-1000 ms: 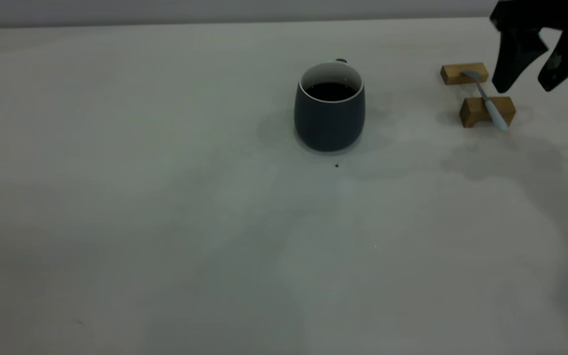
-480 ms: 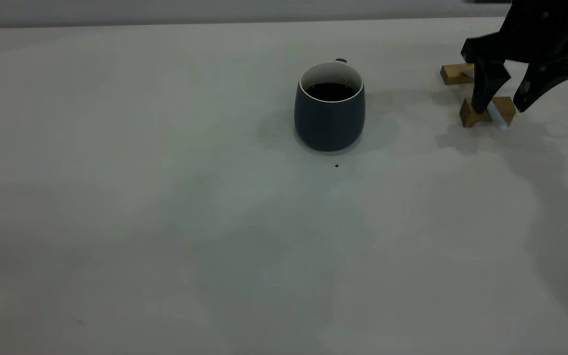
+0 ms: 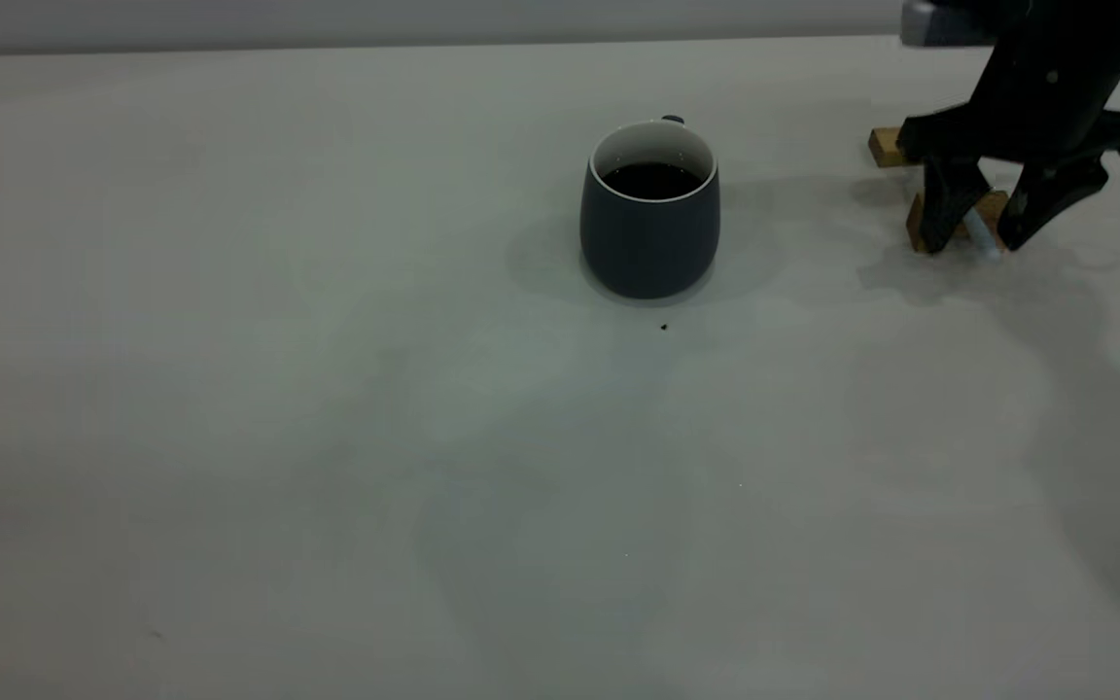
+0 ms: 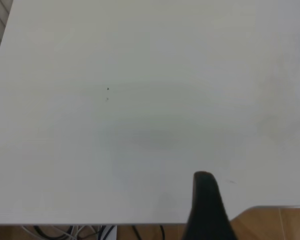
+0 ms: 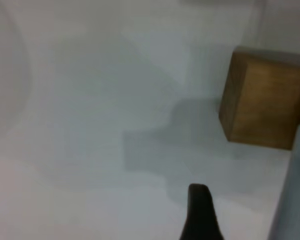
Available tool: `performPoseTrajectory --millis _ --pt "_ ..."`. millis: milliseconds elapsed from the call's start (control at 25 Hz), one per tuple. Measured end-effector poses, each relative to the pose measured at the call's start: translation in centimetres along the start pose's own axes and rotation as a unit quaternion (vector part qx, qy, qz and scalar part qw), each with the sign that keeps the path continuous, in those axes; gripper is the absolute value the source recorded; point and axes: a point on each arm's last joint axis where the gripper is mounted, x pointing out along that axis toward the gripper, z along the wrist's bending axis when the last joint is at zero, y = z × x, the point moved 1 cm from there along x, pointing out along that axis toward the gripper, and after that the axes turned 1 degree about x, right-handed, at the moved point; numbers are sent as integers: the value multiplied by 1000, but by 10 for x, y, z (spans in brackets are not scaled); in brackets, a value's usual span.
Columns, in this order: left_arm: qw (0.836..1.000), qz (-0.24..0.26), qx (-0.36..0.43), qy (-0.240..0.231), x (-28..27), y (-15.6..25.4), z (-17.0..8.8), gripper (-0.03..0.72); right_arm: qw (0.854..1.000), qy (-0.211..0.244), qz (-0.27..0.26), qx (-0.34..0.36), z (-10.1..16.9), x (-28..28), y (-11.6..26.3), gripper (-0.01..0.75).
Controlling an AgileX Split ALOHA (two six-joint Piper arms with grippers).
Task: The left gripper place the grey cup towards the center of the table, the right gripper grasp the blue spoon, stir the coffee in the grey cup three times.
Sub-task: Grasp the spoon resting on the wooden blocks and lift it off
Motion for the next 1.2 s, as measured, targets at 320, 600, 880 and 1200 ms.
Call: performPoseTrajectory --millis 320,600,880,1200 --pt "1000 0 0 0 0 0 0 585 1000 3 -14 1 -1 9 -1 592" --pt "1000 0 0 0 0 0 0 585 1000 3 -15 2 -1 8 -1 552" --pt "1000 0 0 0 0 0 0 585 1000 3 -11 1 -1 9 -1 330" --pt "1000 0 0 0 0 0 0 585 1000 3 -3 -2 -1 7 1 128"
